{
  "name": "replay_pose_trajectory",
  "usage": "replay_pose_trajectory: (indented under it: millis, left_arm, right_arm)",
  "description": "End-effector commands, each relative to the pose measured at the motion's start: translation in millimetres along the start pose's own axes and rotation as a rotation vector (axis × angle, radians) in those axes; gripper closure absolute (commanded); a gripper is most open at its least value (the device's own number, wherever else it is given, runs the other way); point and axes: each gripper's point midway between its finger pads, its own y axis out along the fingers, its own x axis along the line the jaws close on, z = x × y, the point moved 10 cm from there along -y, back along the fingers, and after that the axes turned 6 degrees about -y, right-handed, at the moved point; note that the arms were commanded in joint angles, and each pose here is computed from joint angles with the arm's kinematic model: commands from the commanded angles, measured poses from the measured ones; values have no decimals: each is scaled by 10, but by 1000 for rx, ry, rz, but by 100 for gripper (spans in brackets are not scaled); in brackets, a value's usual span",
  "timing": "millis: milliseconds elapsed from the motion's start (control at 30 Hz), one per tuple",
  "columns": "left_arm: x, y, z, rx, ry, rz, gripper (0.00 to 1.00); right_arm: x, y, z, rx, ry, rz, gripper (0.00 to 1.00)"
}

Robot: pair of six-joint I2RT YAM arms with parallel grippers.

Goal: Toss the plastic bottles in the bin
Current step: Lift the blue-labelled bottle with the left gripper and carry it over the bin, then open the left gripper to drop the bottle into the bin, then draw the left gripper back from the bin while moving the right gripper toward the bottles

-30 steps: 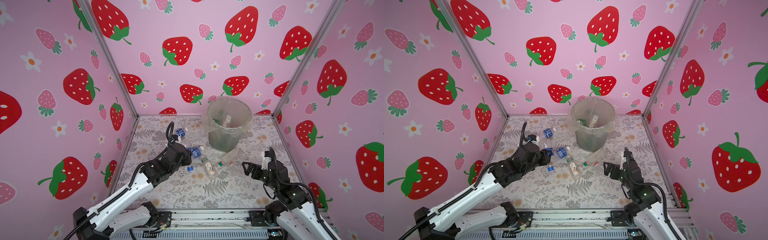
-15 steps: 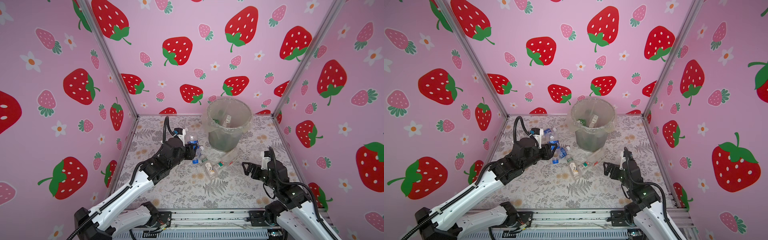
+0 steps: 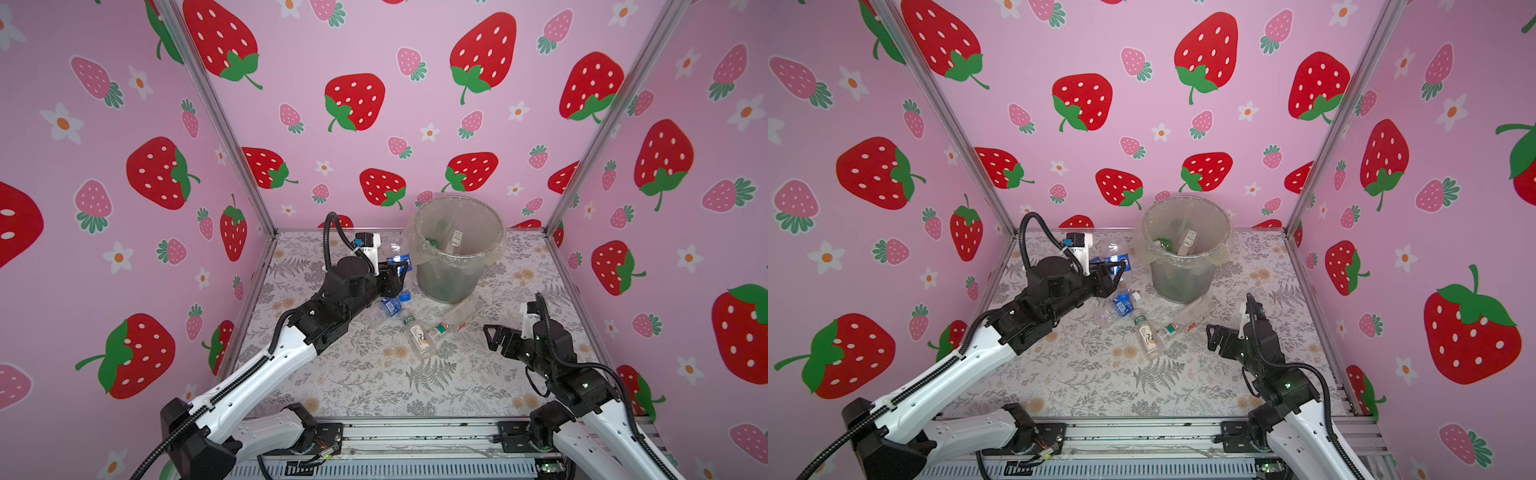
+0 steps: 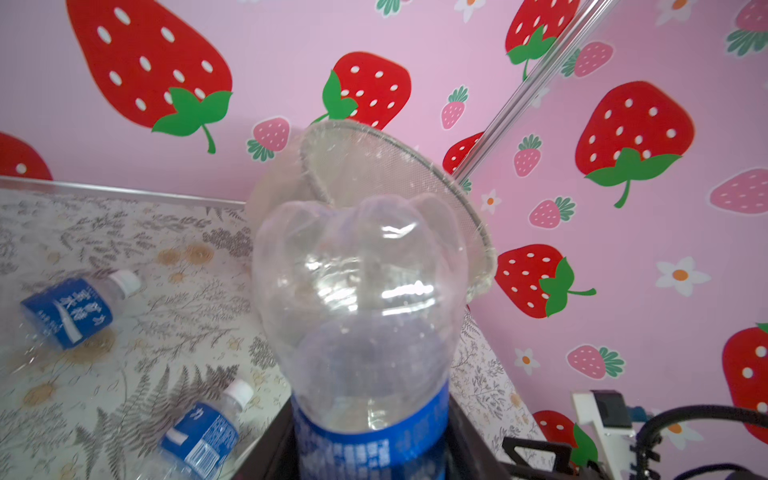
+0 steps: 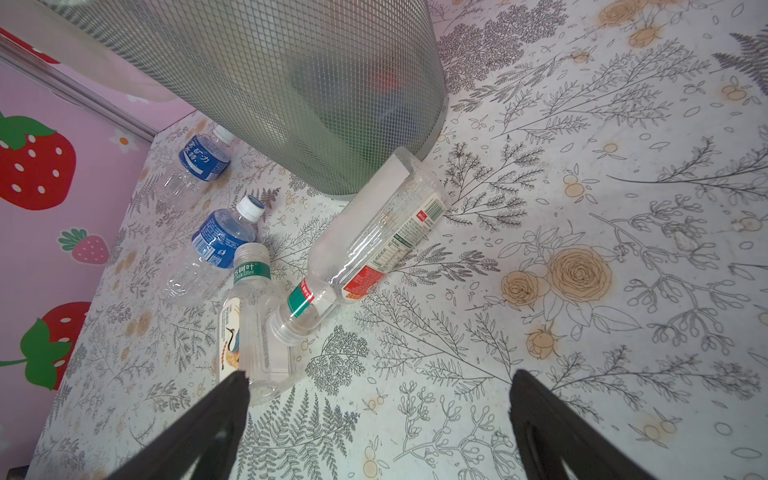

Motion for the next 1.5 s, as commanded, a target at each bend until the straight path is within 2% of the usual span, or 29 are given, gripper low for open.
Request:
replay_pose_trajectory:
  millis: [0, 167, 267, 333, 367, 400, 467, 600, 867, 1167, 1467]
  left_arm:
    - [-283, 67, -422, -95, 26, 56, 50]
    - [-575, 549, -846, -94, -15, 56, 46]
    - [-711, 1028, -909, -13, -24, 90, 39]
    - [-745, 1275, -931, 46, -42, 71, 29]
    - [-755, 1343, -951, 70, -51, 58, 4]
    - [-736, 1413, -934, 94, -56, 42, 1]
    - [-734, 1446, -932, 119, -66, 42, 1]
    - [-695, 1272, -927, 101, -64, 28, 1]
    - [-409, 525, -952, -4, -59, -41, 1]
    - [31, 98, -653, 78, -22, -167, 1]
    - [574, -110, -354, 145, -56, -287, 1]
  right_arm:
    - [-1, -25, -27, -15, -2, 12, 1]
    - [-4, -39, -39, -24, 3, 18, 1]
    - [12, -54, -74, -30, 2, 18, 1]
    - [22, -71, -98, -33, -1, 19, 1]
    - [26, -82, -111, -38, -2, 20, 1]
    - [32, -92, -123, -44, 1, 17, 1]
    - [40, -110, -138, -51, 2, 12, 1]
    - [33, -110, -123, -50, 2, 12, 1]
    - [13, -71, -70, -34, 1, 10, 1]
    - [2, -30, -19, -14, 15, 1, 1]
    - [-7, 20, 16, 0, 55, -4, 1]
